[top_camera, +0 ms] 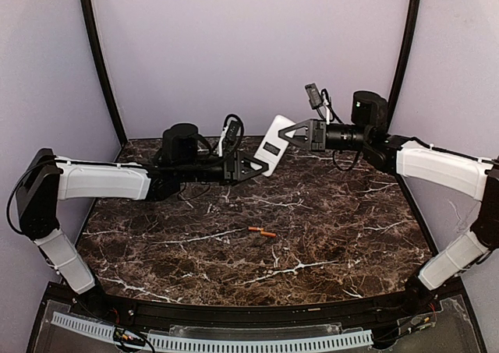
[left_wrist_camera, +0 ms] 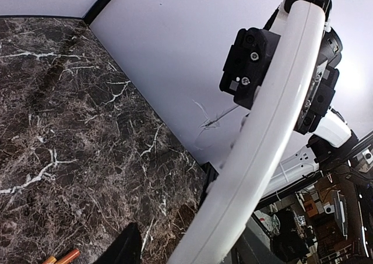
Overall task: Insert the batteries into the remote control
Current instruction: Pass from the left arm to the right, then remove the battery cover from the remote control.
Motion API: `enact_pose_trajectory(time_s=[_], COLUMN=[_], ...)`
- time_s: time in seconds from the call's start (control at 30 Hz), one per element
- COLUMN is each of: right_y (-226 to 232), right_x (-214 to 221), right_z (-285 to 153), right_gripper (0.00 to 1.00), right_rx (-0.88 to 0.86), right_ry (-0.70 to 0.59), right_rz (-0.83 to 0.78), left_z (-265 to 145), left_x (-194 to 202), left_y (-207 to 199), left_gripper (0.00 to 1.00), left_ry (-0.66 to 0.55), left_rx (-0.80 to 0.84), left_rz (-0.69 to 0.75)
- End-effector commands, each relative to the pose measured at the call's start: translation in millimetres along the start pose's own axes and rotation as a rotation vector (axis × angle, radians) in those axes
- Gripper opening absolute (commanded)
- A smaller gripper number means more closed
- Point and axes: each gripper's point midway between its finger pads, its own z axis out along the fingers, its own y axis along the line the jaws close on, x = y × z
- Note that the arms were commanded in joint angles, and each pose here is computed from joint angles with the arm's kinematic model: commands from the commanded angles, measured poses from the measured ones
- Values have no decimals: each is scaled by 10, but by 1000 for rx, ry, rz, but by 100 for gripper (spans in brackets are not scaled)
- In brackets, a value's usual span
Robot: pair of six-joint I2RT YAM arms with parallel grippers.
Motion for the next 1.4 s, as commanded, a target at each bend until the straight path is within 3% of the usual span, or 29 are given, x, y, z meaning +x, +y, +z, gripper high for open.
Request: enact_pose_trajectory(time_s=[0.0, 0.6, 0.67, 0.83, 1.37], right_y=[99, 199, 204, 205, 180], right_x=[-51, -144, -146, -163, -219], right_z=[-6, -77, -80, -90, -139], right_gripper=[0, 0, 0, 0, 0], right_rx=[-27, -43, -49, -47, -5], right_ry=[-23, -44, -44, -49, -66], right_rz=[-36, -39, -34, -34, -54], left_z=[26, 16, 3, -19, -11], left_x=[-157, -87, -89, -110, -100], left_y=[-135, -178, -197, -223, -63], left_gripper=[50, 14, 14, 31, 38], left_ry=[-41, -19, -20, -32, -29], left_rx=[44, 81, 85, 88, 2], left_rz=[-2, 43, 53, 60, 36])
